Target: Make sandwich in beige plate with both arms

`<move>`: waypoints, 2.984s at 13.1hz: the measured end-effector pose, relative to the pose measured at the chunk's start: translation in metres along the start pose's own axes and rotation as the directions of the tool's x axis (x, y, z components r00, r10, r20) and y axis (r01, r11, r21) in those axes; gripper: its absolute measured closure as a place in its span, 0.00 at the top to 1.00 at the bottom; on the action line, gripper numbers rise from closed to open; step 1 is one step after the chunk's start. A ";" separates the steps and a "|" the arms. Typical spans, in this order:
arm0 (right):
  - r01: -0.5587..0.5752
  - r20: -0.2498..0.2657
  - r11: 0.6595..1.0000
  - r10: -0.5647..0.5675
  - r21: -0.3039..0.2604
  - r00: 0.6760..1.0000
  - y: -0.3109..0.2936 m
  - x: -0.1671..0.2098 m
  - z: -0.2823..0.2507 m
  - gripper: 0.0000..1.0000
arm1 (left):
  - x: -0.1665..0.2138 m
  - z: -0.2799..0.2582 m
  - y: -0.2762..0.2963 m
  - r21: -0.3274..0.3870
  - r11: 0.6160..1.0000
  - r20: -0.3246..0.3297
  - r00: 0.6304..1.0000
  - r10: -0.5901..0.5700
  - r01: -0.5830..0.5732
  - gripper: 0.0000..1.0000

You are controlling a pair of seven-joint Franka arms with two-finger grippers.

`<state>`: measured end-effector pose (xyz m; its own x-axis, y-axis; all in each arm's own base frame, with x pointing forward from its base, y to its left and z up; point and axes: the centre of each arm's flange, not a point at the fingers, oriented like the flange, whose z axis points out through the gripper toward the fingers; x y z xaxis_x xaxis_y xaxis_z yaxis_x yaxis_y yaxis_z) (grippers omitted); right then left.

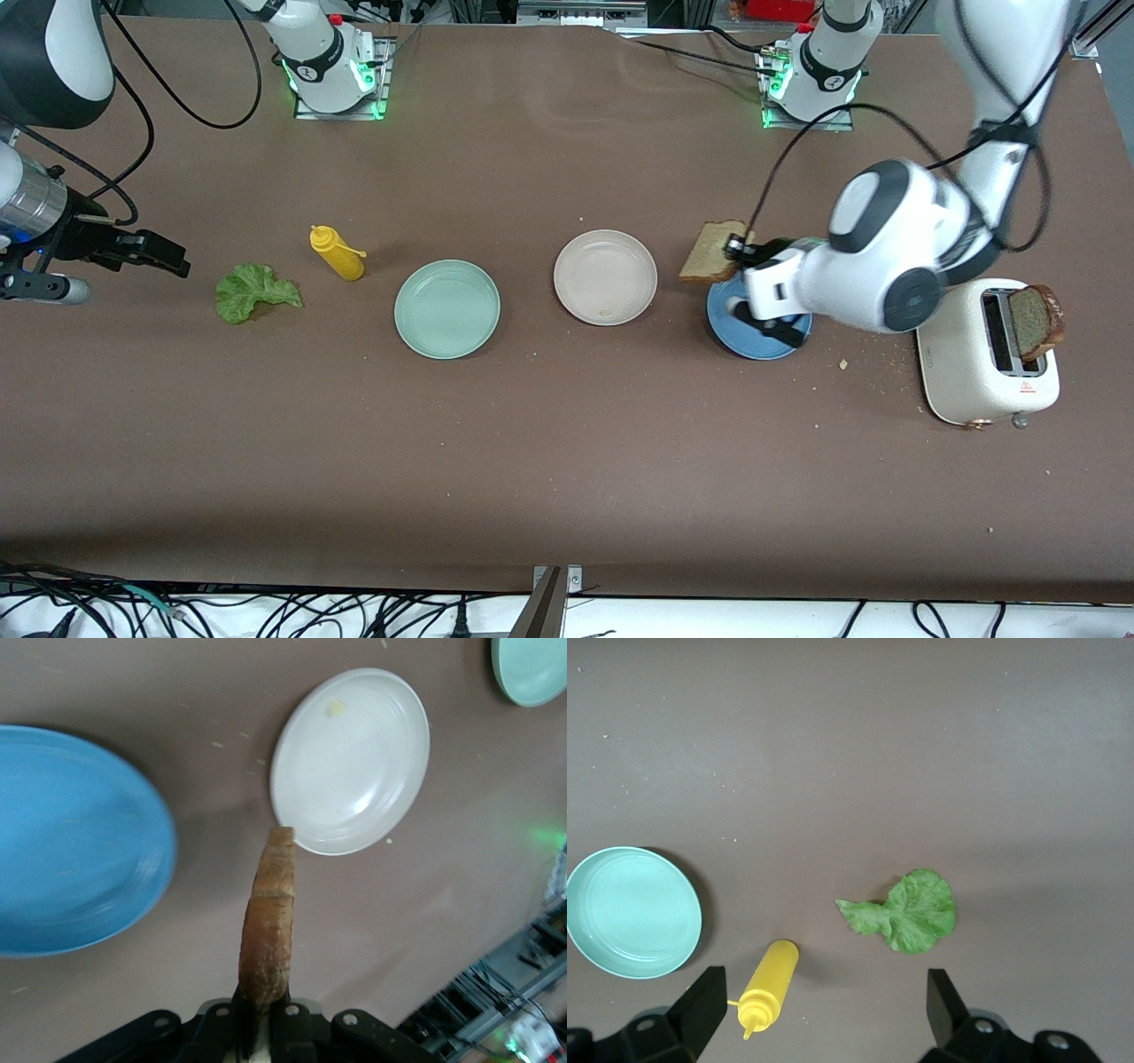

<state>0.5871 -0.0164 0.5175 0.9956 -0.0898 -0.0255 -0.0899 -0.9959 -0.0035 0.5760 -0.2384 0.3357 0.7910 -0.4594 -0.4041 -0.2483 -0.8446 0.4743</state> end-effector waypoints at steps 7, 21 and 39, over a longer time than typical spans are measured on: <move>0.000 0.001 1.000 0.000 0.000 1.000 0.000 0.000 0.001 1.00 | 0.060 0.080 0.036 -0.197 0.978 -0.081 0.995 0.058 -0.073 0.08; 0.000 0.001 1.000 0.000 0.000 1.000 0.000 0.001 0.002 1.00 | 0.097 0.134 0.003 -0.212 0.967 -0.172 0.979 0.108 -0.144 0.59; 0.157 0.019 0.987 -0.158 0.046 0.987 0.006 0.002 0.016 1.00 | -0.063 -0.171 -0.054 0.446 0.894 -0.289 0.951 0.111 0.031 1.00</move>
<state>0.5883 -0.0222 0.5011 0.9966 0.0690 -0.0441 0.0667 -0.9963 -0.0534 0.6353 -0.1170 0.4697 0.8860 -0.4516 -0.1056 -0.4473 -0.8922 0.0628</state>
